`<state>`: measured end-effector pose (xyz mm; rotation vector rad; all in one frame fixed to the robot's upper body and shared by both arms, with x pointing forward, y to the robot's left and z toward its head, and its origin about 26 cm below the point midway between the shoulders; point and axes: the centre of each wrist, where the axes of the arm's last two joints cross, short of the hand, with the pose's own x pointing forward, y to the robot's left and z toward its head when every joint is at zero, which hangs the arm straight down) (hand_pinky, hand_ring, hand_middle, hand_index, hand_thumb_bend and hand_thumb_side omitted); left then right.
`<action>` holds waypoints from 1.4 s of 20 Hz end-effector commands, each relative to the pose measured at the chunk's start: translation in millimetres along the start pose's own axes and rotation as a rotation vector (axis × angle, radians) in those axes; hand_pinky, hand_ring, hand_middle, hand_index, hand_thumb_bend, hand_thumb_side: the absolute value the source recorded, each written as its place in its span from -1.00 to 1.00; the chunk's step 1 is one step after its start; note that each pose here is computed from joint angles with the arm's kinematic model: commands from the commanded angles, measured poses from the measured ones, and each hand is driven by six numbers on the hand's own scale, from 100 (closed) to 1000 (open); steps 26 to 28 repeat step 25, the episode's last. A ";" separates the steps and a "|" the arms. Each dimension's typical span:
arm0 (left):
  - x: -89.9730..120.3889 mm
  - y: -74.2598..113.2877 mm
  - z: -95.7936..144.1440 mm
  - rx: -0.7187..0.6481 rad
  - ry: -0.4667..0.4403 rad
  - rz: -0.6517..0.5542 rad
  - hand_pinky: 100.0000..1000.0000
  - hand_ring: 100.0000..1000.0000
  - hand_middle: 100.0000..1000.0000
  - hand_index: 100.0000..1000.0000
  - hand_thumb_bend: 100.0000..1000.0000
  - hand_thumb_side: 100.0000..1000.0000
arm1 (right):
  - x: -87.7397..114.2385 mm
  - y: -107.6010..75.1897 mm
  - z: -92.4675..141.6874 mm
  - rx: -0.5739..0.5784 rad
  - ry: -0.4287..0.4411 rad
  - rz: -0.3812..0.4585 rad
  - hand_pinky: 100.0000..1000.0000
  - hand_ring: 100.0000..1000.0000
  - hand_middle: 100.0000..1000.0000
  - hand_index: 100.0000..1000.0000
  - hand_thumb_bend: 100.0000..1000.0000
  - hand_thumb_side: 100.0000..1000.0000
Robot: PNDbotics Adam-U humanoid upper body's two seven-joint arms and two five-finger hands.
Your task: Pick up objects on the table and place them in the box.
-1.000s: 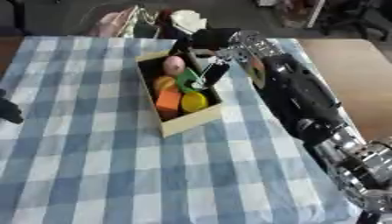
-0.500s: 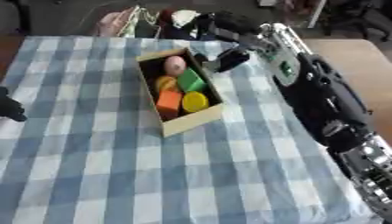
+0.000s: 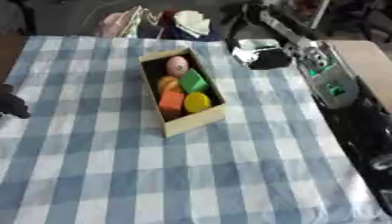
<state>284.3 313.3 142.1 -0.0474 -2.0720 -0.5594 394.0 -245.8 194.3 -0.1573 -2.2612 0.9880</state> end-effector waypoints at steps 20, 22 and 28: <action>-17.0 -1.5 4.1 0.043 -0.003 0.044 0.50 0.09 0.10 0.53 -1.00 0.19 | 0.6 51.5 85.3 -0.214 0.160 -0.537 0.28 0.07 0.22 0.69 -1.00 0.36; -20.0 -2.1 4.9 0.047 0.001 0.050 0.50 0.09 0.10 0.53 -1.00 0.21 | 0.0 54.2 86.9 -0.211 0.167 -0.542 0.28 0.07 0.22 0.68 -1.00 0.38; -24.5 -3.9 5.3 0.055 0.011 0.065 0.50 0.09 0.10 0.53 -1.00 0.23 | -0.9 59.5 88.8 -0.203 0.179 -0.554 0.28 0.07 0.21 0.68 -1.00 0.40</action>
